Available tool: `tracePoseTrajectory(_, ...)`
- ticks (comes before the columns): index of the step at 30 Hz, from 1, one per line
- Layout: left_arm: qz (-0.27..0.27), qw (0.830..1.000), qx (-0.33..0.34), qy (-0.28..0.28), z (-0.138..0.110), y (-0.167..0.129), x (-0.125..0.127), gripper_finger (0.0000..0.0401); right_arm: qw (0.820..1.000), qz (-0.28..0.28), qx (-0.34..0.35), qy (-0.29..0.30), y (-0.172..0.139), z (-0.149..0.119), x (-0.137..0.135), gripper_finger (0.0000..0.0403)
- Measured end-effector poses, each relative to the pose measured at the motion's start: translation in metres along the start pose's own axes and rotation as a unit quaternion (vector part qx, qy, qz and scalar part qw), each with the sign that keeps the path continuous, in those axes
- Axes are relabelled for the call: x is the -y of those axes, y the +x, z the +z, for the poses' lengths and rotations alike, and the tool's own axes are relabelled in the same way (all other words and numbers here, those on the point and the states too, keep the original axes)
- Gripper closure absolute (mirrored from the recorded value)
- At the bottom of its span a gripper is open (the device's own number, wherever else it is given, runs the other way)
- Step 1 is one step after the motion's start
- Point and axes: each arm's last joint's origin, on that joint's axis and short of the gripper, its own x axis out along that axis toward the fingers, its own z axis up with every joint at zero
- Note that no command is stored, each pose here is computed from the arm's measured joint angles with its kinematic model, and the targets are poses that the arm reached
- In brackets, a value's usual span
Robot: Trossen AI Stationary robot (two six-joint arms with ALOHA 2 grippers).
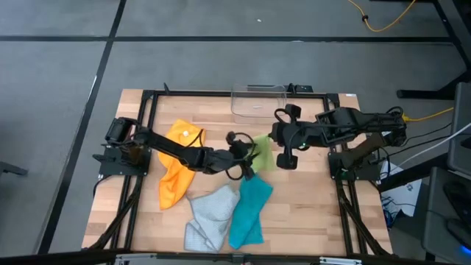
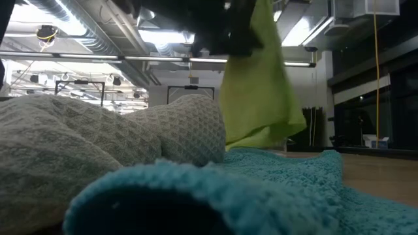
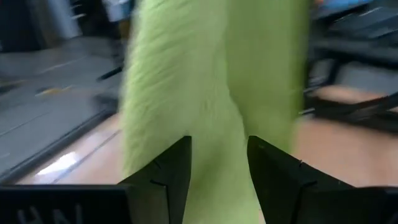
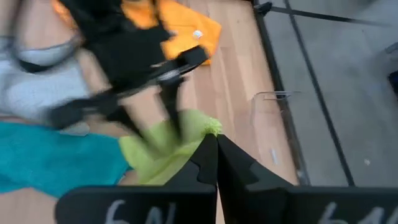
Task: Fold microfiber towels
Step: Fold the green microfiber towel
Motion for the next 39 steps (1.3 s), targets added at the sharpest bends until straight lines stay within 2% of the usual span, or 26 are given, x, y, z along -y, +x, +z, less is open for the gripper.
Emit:
tracePoseTrajectory(3,0.073,0.997,-0.02,0.026,-0.005,0.001,-0.008,0.0252,1.0,0.014,-0.006,-0.003,-0.001,-0.001,-0.002,0.0403)
tracePoseTrajectory(6,0.081,0.995,-0.038,0.041,-0.006,0.001,-0.015,0.0252,0.999,0.027,-0.016,-0.009,-0.001,-0.003,-0.004,0.0403)
tracePoseTrajectory(10,0.021,0.996,-0.073,0.043,0.003,-0.004,-0.024,0.0252,0.998,0.05,-0.037,-0.003,-0.001,-0.007,-0.005,0.0403)
tracePoseTrajectory(14,0.006,0.996,-0.083,0.036,0.016,-0.017,-0.031,0.0252,0.996,0.062,-0.059,-0.013,-0.002,-0.012,-0.006,0.0403)
tracePoseTrajectory(17,0.0,0.997,-0.068,0.03,0.024,-0.016,-0.036,0.0252,0.995,0.087,-0.041,-0.023,-0.002,-0.008,-0.009,0.0403)
tracePoseTrajectory(20,-0.041,0.997,-0.066,0.016,0.026,-0.008,-0.04,0.0252,0.993,0.114,-0.01,-0.036,-0.003,-0.001,-0.011,0.0403)
tracePoseTrajectory(24,-0.089,0.993,-0.08,0.001,0.022,-0.005,-0.038,0.0252,0.992,0.118,-0.003,-0.044,-0.003,0.0,-0.011,0.0403)
tracePoseTrajectory(29,-0.116,0.992,-0.04,-0.013,0.043,-0.033,-0.025,0.0252,0.992,0.117,-0.011,-0.046,-0.003,-0.002,-0.011,0.0403)
tracePoseTrajectory(34,-0.125,0.991,0.046,-0.007,0.057,-0.049,-0.006,0.0252,0.993,0.111,0.0,-0.039,0.0,0.002,-0.009,0.0403)
tracePoseTrajectory(36,-0.111,0.991,0.074,-0.003,0.058,-0.047,-0.001,0.0252,0.994,0.107,-0.001,-0.035,0.005,0.003,-0.008,0.0403)
tracePoseTrajectory(39,-0.063,0.995,0.08,0.014,0.054,-0.041,-0.003,0.0252,0.993,0.108,-0.017,-0.036,0.016,0.005,-0.011,0.0403)
